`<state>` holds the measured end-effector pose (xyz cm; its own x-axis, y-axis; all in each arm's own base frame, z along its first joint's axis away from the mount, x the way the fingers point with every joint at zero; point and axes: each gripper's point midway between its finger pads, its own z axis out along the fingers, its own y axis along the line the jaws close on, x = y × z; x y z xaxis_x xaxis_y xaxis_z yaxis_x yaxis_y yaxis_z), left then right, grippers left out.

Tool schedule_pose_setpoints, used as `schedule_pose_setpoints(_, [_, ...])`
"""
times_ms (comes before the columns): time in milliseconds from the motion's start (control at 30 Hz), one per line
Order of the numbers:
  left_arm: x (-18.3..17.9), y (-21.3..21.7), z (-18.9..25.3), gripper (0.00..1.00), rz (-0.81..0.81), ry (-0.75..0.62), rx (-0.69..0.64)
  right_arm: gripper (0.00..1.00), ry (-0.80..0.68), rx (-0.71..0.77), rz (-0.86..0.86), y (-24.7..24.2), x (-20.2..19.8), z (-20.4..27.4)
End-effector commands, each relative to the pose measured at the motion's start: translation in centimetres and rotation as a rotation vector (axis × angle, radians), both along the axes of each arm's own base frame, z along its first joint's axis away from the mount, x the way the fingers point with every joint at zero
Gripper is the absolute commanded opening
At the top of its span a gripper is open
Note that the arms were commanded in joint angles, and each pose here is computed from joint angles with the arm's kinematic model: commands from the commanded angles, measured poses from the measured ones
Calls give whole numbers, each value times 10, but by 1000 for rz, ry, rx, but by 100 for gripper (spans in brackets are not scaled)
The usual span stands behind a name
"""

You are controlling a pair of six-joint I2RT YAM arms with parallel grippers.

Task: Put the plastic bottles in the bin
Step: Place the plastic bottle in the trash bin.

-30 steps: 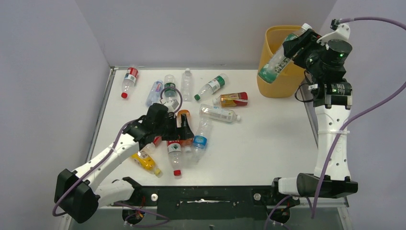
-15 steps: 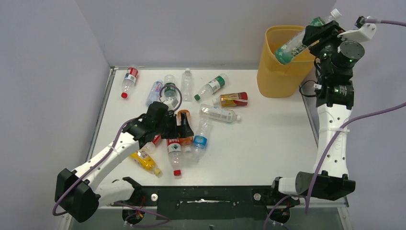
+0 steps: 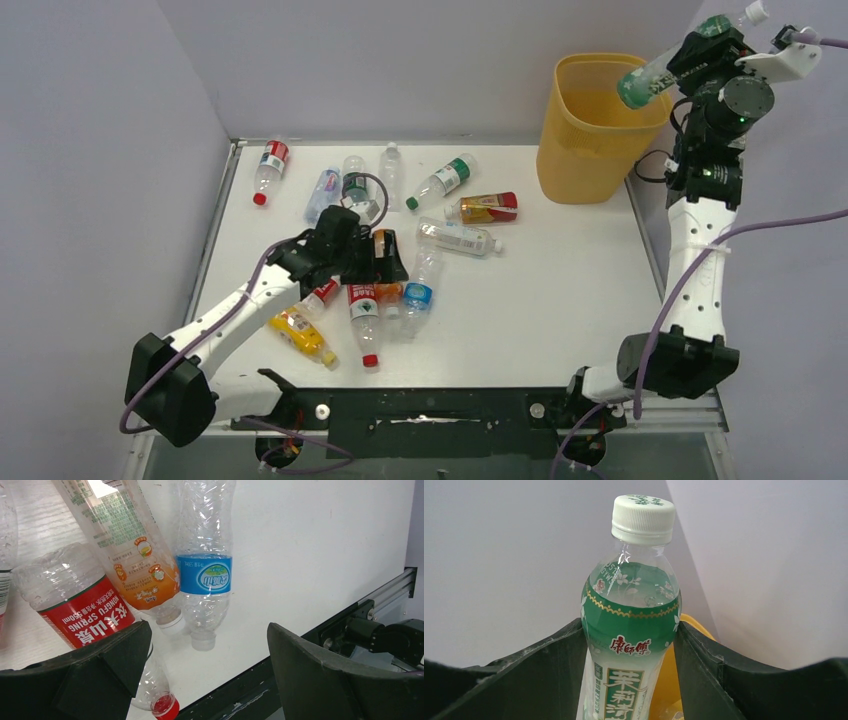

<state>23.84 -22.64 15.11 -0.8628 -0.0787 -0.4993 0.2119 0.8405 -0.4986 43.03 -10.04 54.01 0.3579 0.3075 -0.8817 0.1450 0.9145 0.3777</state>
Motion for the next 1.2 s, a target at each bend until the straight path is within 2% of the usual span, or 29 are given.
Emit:
schedule_pose_setpoints(0, [20, -12, 24, 88, -20, -90, -32, 55, -57, -23, -61, -34, 31, 6])
schedule_pose_setpoints(167, [27, -13, 23, 88, -19, -89, -16, 55, -40, -19, -47, -55, 75, -10])
schedule_pose_setpoints(300, [29, -15, 19, 88, -17, -80, -11, 56, 36, -31, -28, -64, 114, -32])
schedule_pose_setpoints(367, [31, -16, 19, 88, -13, -76, -13, 66, 76, -38, -17, -66, 128, -42])
schedule_pose_setpoints(400, [32, -17, 19, 88, -13, -75, -16, 73, 88, -52, -4, -65, 133, -44])
schedule_pose_setpoints(467, [35, -19, 21, 88, -11, -75, -19, 94, 87, -57, -20, -66, 133, -41])
schedule_pose_setpoints(500, [36, -20, 21, 88, -12, -76, -18, 99, 85, -67, -27, -66, 131, -38])
schedule_pose_setpoints(800, [40, -22, 30, 88, -14, -84, -16, 98, 113, -111, 3, -37, 120, -32])
schedule_pose_setpoints(933, [38, -21, 36, 88, -18, -89, -18, 98, 136, -210, 26, 1, 103, -16])
schedule_pose_setpoints(1167, [35, -12, 45, 88, -19, -89, -4, 98, 275, -281, 155, 68, 63, -36])
